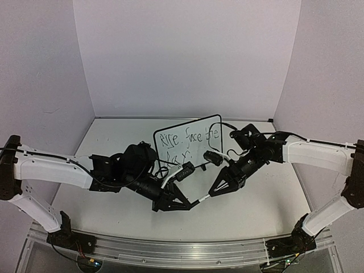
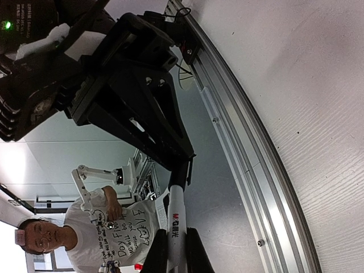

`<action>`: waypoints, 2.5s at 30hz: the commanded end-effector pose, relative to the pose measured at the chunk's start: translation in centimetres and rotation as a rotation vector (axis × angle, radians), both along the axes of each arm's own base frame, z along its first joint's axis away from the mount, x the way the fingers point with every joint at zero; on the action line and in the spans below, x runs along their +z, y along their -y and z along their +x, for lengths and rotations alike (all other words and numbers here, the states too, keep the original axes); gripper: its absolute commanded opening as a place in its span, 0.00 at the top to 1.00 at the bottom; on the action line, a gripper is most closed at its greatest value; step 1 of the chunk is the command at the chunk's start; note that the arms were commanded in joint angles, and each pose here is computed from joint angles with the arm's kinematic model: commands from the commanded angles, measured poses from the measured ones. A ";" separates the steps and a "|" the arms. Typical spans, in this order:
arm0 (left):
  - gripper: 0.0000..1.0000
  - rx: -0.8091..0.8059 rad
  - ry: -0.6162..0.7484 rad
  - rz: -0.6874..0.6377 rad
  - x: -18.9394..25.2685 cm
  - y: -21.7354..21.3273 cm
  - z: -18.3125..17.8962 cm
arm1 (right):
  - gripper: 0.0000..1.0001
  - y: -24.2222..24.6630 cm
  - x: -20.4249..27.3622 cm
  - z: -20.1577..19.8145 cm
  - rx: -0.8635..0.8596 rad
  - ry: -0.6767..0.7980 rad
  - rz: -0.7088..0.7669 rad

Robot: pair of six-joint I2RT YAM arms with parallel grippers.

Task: Write a sentence on the whiteboard
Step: Insert the whiteboard marker without the cap into the pen cap.

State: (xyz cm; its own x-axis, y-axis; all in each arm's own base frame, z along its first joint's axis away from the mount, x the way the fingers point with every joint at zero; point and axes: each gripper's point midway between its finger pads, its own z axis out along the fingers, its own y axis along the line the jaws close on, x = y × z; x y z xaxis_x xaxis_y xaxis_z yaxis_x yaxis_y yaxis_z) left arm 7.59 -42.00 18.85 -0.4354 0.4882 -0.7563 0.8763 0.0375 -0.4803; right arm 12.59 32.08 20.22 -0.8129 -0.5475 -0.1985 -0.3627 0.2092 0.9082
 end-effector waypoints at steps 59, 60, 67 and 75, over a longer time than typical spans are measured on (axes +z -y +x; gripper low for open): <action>1.00 0.033 0.191 -0.329 10.7 5.1 2.8 | 1.00 -3.6 -2.5 -2.1 0.088 0.071 -0.053; 1.00 0.032 0.192 -0.330 10.7 5.1 2.8 | 1.00 -3.6 -2.5 -2.1 0.088 0.073 -0.053; 0.99 0.065 0.199 -0.274 9.4 4.6 3.4 | 1.00 -3.2 -2.9 0.1 -0.017 0.198 -0.130; 0.45 0.362 0.214 -0.085 5.8 -1.7 9.1 | 1.00 3.3 -2.8 8.0 -0.413 0.357 -0.281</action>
